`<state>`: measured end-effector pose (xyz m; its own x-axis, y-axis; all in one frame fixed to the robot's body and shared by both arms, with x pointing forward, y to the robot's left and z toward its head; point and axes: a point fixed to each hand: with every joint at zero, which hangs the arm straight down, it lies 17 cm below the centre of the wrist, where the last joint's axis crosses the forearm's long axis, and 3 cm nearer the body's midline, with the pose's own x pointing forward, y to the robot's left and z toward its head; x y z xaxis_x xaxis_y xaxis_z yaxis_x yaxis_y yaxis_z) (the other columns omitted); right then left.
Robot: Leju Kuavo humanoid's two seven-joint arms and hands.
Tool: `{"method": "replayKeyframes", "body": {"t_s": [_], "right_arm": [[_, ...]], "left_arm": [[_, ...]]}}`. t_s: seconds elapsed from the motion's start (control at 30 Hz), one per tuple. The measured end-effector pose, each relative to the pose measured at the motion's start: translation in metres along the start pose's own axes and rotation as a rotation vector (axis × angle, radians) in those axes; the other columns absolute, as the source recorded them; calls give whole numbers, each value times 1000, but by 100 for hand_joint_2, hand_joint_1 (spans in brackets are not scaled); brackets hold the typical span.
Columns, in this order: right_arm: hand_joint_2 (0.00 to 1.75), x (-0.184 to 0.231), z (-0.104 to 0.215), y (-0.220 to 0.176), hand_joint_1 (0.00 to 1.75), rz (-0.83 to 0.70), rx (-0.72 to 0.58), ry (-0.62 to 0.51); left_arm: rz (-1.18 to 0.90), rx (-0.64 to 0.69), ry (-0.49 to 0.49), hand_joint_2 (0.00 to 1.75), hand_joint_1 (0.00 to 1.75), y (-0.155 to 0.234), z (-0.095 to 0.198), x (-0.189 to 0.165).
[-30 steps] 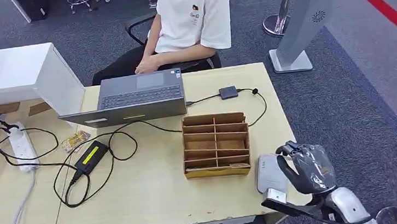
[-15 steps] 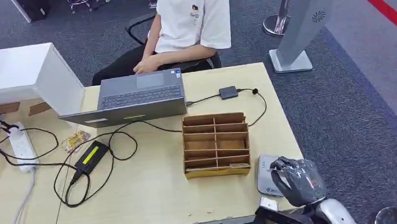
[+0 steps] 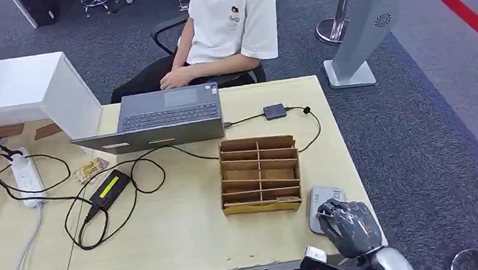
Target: Pass the card to the sensor for recognition and then transmit it.
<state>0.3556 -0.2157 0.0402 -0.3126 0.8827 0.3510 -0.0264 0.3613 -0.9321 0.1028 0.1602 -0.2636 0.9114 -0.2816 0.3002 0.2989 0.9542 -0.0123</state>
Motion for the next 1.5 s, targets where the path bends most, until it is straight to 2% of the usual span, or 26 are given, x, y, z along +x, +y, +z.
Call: {"method": "replayKeyframes", "body": {"t_s": [0.1, 0.2, 0.4, 0.63, 0.73, 0.87, 1.1, 1.13, 1.5], "right_arm": [[175, 6, -10, -15, 175, -6, -38, -22], [175, 14, -28, -46, 175, -17, -115, -59], [175, 33, -78, -130, 175, -10, -294, -142], [175, 60, -140, -203, 175, 5, -406, -200], [175, 76, -175, -210, 175, -56, -376, -208], [175, 96, -220, -220, 175, -48, -368, -195], [175, 121, -266, -202, 175, 14, -298, -171], [175, 124, -269, -195, 0, 15, -281, -170], [175, 133, -267, -155, 0, 16, -215, -189]], "left_arm": [[0, -8, 0, 175, 0, -2, 0, 0], [1, -16, -1, 175, 0, -4, 1, 1], [-2, -24, 0, 175, 0, -7, 1, 1], [-38, -42, 7, 175, 0, -8, 1, 6], [-67, -53, 5, 175, 0, -10, 1, 7], [-102, -62, 4, 175, 0, -11, 1, 10], [-148, -69, 8, 175, 0, -11, 1, 11], [-149, -69, 9, 175, 0, -11, 1, 11], [-125, -82, 15, 175, 0, -13, 1, 12]]}}
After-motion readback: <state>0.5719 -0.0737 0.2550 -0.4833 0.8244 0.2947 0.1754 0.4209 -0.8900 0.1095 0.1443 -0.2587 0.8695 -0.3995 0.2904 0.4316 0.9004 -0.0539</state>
